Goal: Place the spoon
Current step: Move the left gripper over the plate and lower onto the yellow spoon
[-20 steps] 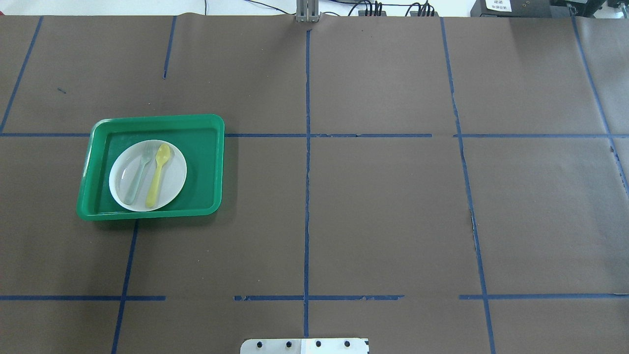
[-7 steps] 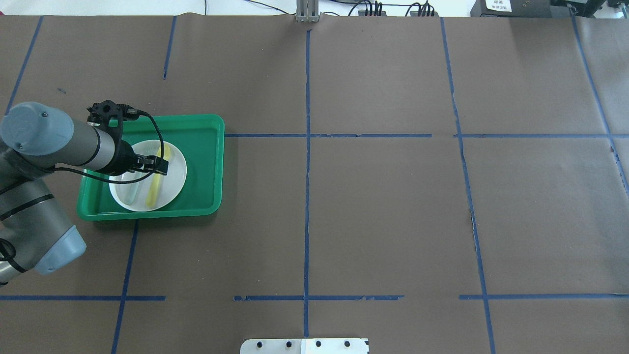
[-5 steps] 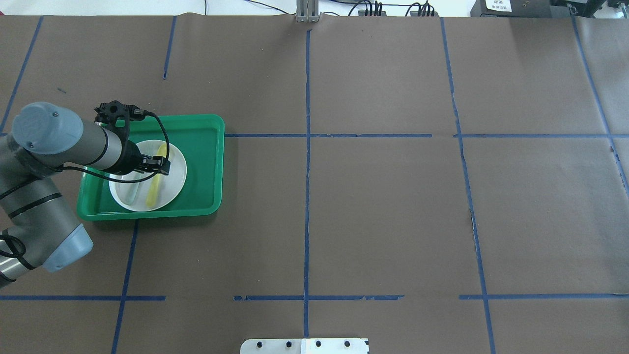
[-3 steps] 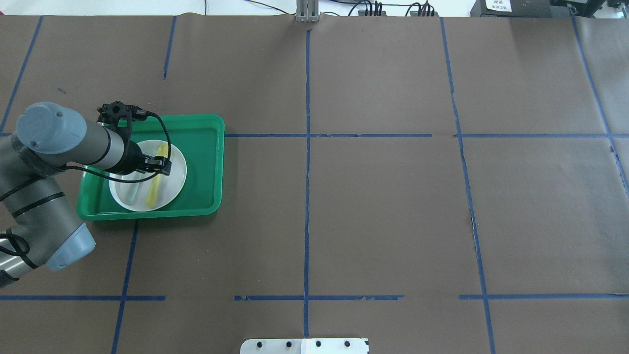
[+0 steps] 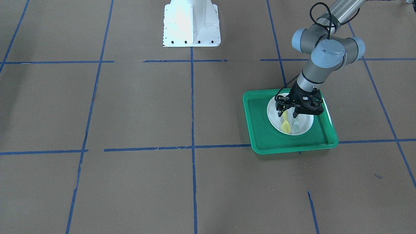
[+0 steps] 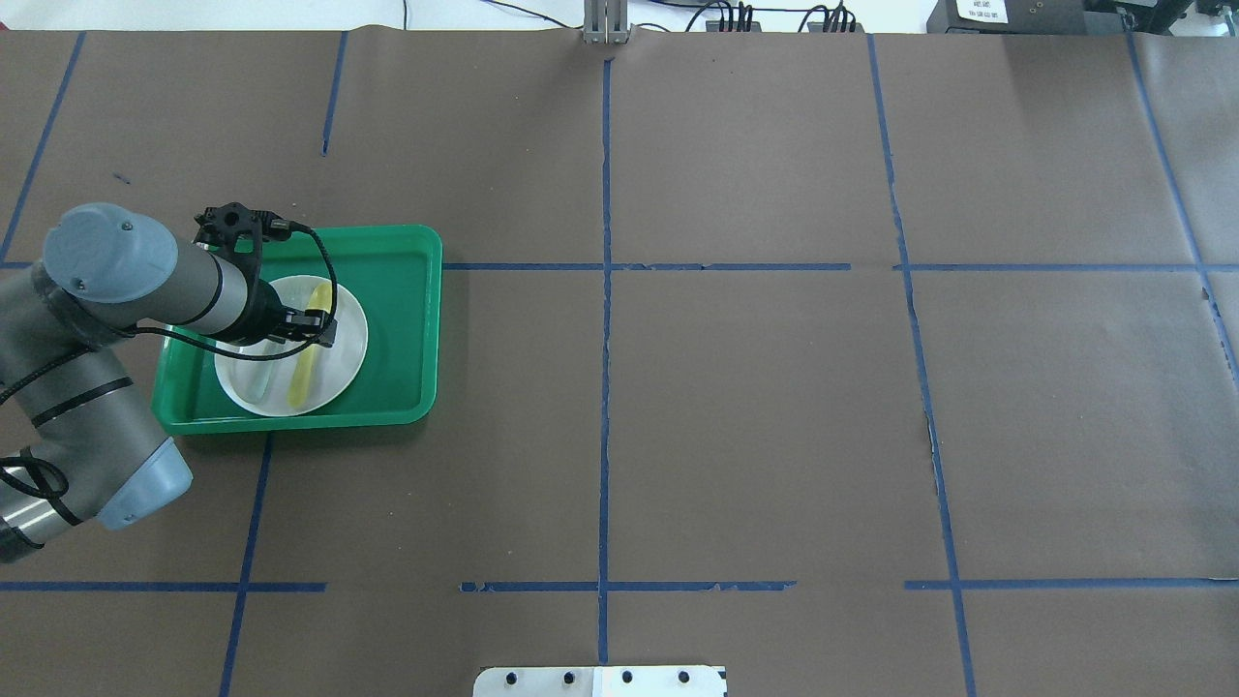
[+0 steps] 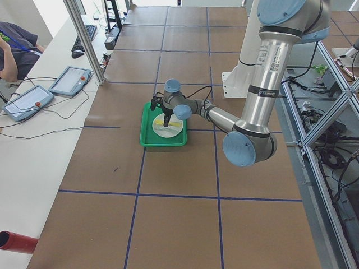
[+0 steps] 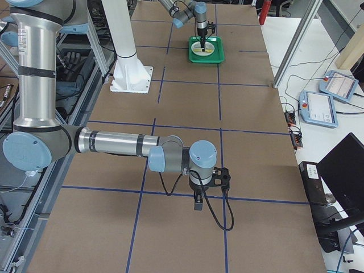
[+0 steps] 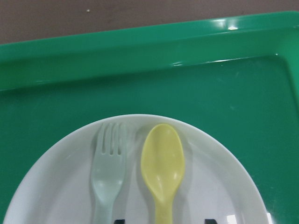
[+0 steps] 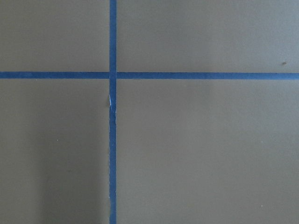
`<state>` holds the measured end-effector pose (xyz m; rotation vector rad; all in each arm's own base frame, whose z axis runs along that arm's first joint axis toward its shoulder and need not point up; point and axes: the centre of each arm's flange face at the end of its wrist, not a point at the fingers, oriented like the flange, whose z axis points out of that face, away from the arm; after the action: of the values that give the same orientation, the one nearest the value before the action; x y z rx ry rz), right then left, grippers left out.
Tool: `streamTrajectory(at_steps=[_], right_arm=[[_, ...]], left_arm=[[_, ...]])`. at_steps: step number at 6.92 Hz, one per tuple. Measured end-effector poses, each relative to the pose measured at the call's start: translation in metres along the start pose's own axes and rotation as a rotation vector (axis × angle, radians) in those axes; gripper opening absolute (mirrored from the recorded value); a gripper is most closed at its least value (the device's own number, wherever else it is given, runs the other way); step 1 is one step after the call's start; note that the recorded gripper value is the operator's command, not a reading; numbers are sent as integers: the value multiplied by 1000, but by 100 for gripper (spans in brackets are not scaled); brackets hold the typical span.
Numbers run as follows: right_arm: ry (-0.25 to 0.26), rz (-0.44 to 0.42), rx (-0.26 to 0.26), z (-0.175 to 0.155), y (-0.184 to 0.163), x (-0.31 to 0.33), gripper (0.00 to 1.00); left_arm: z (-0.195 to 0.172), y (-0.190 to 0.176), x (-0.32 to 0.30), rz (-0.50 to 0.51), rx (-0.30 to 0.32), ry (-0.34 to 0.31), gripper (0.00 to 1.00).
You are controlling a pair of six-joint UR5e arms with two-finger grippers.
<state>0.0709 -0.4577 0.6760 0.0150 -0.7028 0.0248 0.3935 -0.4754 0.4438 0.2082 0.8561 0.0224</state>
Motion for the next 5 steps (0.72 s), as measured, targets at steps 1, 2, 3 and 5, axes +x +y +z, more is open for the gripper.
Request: streamTrajectory(at_steps=[1, 2, 3, 5], right_arm=[[0, 0, 0, 0, 0, 0, 100], [0, 0, 0, 0, 0, 0, 100], [0, 0, 0, 0, 0, 0, 100], [0, 1, -1, 0, 0, 0, 100]], left_arm=[[2, 2, 2, 3, -6, 2, 51], [4, 4, 6, 7, -12, 6, 51], [5, 5, 8, 9, -16, 8, 51], [7, 5, 9, 11, -21, 7, 50]])
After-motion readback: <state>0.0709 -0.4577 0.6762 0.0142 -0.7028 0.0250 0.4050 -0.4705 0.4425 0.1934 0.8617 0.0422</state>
